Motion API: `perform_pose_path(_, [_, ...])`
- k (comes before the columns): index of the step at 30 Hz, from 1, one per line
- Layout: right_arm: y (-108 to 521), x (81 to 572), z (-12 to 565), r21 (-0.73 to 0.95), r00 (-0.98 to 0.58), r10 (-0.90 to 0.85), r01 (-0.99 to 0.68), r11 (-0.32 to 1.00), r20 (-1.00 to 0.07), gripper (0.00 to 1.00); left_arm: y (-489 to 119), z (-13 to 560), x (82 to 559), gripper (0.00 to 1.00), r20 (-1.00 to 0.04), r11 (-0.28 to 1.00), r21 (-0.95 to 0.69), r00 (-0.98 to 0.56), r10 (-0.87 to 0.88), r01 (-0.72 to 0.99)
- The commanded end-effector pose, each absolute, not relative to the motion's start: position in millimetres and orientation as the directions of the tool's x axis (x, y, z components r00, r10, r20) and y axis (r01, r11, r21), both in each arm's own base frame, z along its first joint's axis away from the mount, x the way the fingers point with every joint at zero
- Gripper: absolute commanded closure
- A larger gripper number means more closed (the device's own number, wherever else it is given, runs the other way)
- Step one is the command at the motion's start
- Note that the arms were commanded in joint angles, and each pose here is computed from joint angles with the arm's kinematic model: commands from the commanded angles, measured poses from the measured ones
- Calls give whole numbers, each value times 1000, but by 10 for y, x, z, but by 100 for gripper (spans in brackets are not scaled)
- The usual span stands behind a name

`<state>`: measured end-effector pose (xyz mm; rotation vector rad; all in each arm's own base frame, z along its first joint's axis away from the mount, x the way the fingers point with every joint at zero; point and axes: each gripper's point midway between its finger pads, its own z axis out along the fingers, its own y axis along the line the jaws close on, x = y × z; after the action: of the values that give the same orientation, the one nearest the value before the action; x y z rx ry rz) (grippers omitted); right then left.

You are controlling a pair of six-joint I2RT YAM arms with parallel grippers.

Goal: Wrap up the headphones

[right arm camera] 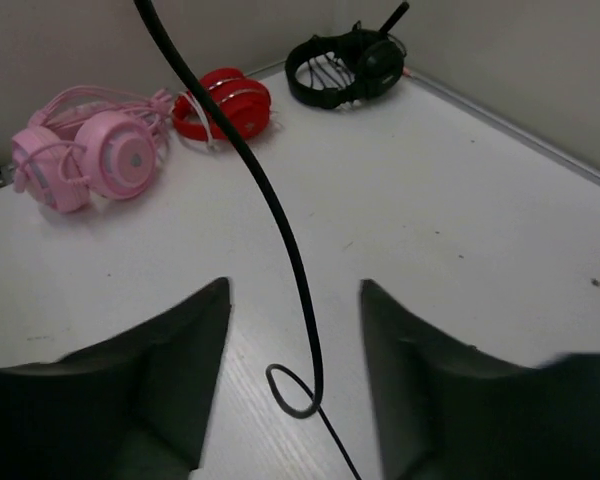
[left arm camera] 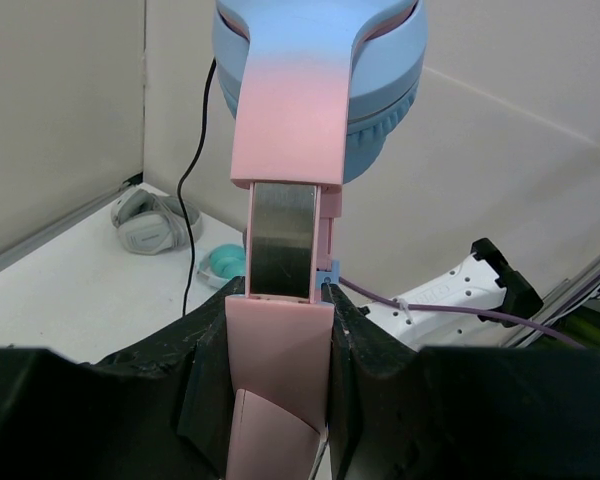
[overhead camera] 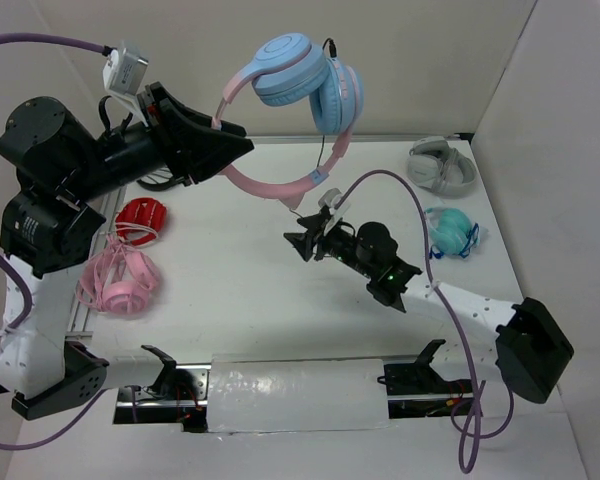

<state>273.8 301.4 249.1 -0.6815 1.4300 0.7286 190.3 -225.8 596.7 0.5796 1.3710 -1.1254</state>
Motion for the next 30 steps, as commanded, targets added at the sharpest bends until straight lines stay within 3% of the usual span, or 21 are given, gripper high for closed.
perform_pose_path(1, [3239, 2751, 2839, 57, 26, 139, -826, 560, -990, 47, -2134, 6354, 1640, 100, -930, 375, -201, -55, -365, 905])
perform_pose_path(2, [3269, 2757, 2790, 79, -5, 134, -830, 552, -991, 57, -2128, 6359, 1657, 100, -928, 382, -202, -52, -368, 902])
perform_pose_path(3, [3292, 2763, 2690, 88, -30, 113, -831, 549, -993, 75, -2120, 6359, 1675, 100, -926, 391, -208, -52, -373, 897])
perform_pose_path(4, [3294, 2750, 2637, 97, -50, 101, -832, 545, -994, 82, -2120, 6330, 1714, 100, -927, 402, -214, -55, -372, 890])
perform_pose_path(5, [3257, 2708, 2489, 121, -91, 81, -827, 548, -993, 97, -2100, 6341, 1769, 100, -923, 426, -212, -38, -383, 880])
perform_pose_path(6, [3222, 2676, 2424, 141, -116, 80, -820, 555, -990, 100, -2109, 6275, 1871, 100, -925, 452, -220, -38, -378, 865])
perform_pose_path(8, [3087, 2570, 2101, 179, -191, 42, -793, 582, -981, 100, -2080, 6191, 2090, 100, -924, 519, -252, -43, -381, 817])
perform_pose_path(13, [2742, 2243, 1967, 232, -288, 27, -710, 665, -957, 100, -2022, 5830, 2873, 100, -927, 707, -321, -57, -371, 630])
perform_pose_path(19, [2342, 1954, 2268, 184, -309, -14, -602, 777, -951, 100, -2087, 5282, 3517, 100, -948, 810, -316, -121, -295, 494])
perform_pose_path(24, [2081, 1878, 2642, 88, -257, -67, -545, 834, -964, 100, -2187, 4788, 3772, 100, -970, 844, -232, -175, -166, 484])
perform_pose_path(30, [1935, 1998, 3186, -64, -113, -139, -502, 862, -984, 100, -2308, 4252, 3722, 100, -968, 813, -175, -248, -40, 555])
